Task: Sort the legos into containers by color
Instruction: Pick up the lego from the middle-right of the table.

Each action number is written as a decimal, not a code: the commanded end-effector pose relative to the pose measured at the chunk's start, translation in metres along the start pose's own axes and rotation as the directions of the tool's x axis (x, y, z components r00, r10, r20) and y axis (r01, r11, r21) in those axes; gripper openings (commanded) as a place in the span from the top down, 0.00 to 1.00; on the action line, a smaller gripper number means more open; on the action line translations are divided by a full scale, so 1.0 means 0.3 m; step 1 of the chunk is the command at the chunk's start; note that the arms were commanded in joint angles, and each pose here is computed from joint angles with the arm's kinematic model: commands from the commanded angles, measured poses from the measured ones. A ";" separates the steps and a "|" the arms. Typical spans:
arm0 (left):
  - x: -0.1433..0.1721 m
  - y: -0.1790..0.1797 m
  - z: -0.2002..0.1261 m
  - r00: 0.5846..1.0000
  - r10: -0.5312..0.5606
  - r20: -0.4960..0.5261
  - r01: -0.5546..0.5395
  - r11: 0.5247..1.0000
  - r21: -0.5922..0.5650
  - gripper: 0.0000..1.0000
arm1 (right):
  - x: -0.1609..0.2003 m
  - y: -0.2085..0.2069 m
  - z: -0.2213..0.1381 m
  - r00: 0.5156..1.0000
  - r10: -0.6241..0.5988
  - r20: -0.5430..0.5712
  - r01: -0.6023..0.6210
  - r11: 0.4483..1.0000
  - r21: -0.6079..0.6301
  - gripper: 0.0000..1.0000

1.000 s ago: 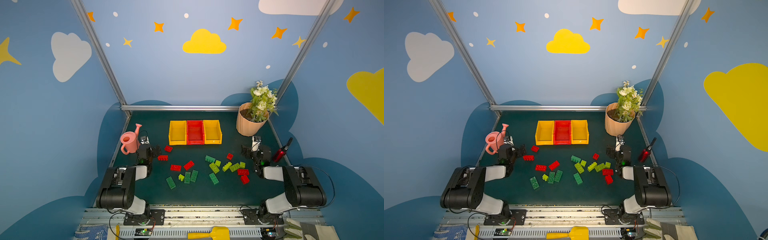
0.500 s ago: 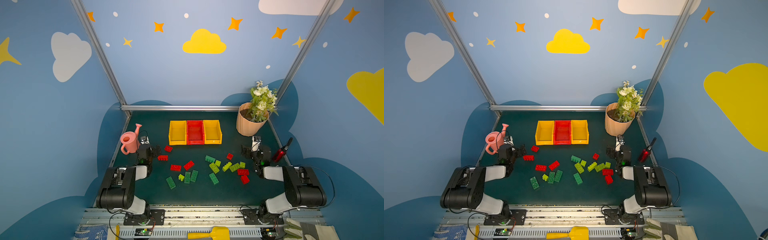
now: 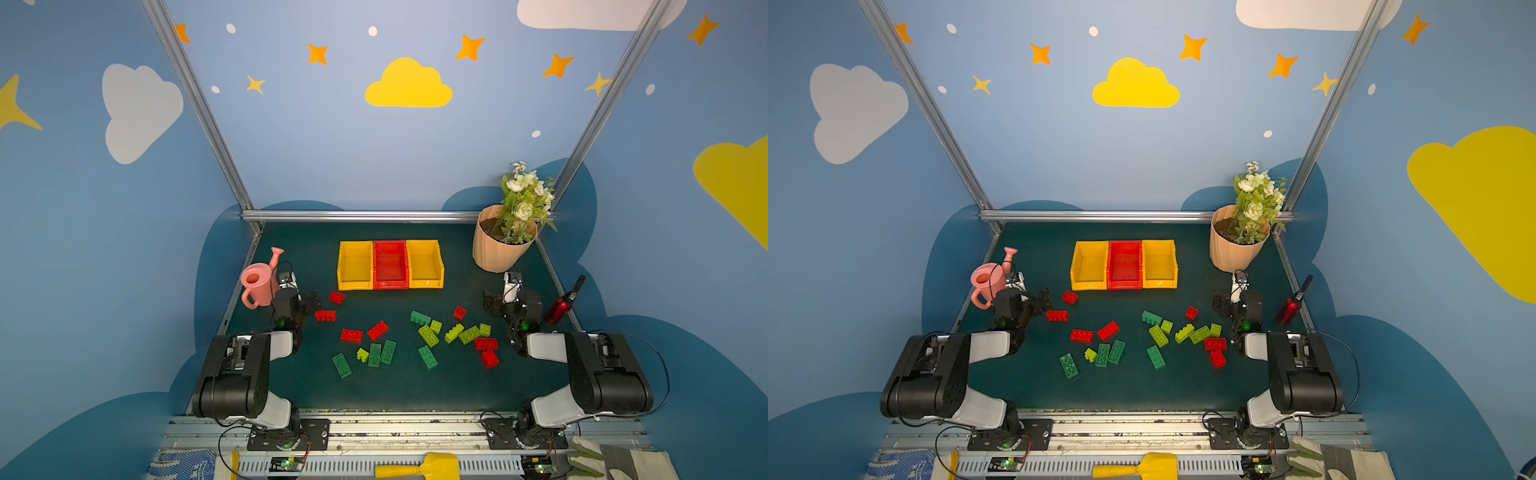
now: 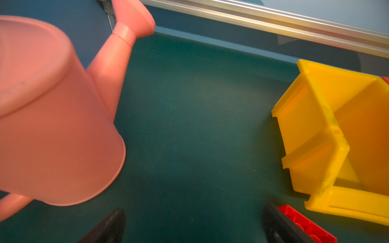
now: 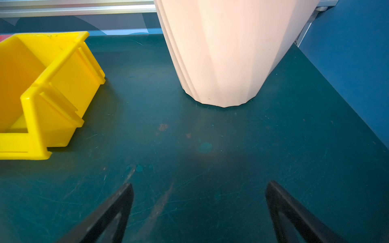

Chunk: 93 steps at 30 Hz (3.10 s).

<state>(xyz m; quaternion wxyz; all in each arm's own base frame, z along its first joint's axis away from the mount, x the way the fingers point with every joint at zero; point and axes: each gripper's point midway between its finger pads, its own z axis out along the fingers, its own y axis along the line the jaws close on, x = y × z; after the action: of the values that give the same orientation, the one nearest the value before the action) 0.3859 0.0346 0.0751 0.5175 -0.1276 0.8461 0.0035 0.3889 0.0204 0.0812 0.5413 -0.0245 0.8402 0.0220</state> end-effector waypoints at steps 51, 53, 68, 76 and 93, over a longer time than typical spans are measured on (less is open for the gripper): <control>0.044 -0.583 -0.582 0.992 0.127 -0.022 -0.104 0.889 0.445 0.00 | 0.050 0.395 -0.265 0.727 0.141 -0.672 0.010 0.977 0.215 0.20; 0.049 -0.588 -0.574 0.990 0.137 -0.024 -0.113 0.890 0.442 0.00 | 0.066 0.391 -0.243 0.711 0.163 -0.684 0.003 0.972 0.234 0.22; 0.054 -0.647 -0.528 0.988 0.140 -0.061 -0.100 0.893 0.438 0.00 | 0.145 0.401 -0.117 0.626 0.266 -0.733 -0.116 0.961 0.250 0.35; 0.038 -0.653 -0.528 0.987 0.153 -0.049 -0.117 0.893 0.435 0.00 | 0.162 0.419 -0.090 0.615 0.270 -0.740 -0.136 0.962 0.238 0.35; 0.056 -0.653 -0.514 0.986 0.153 -0.071 -0.109 0.900 0.421 0.00 | 0.229 0.433 -0.021 0.573 0.277 -0.772 -0.189 0.960 0.204 0.57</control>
<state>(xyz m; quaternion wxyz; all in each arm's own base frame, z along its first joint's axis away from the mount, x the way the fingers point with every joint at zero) 0.2824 -0.1765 0.1456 0.4789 0.0498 0.8647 -0.1430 0.3446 0.1441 0.0296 0.1135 0.1135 0.9865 0.0314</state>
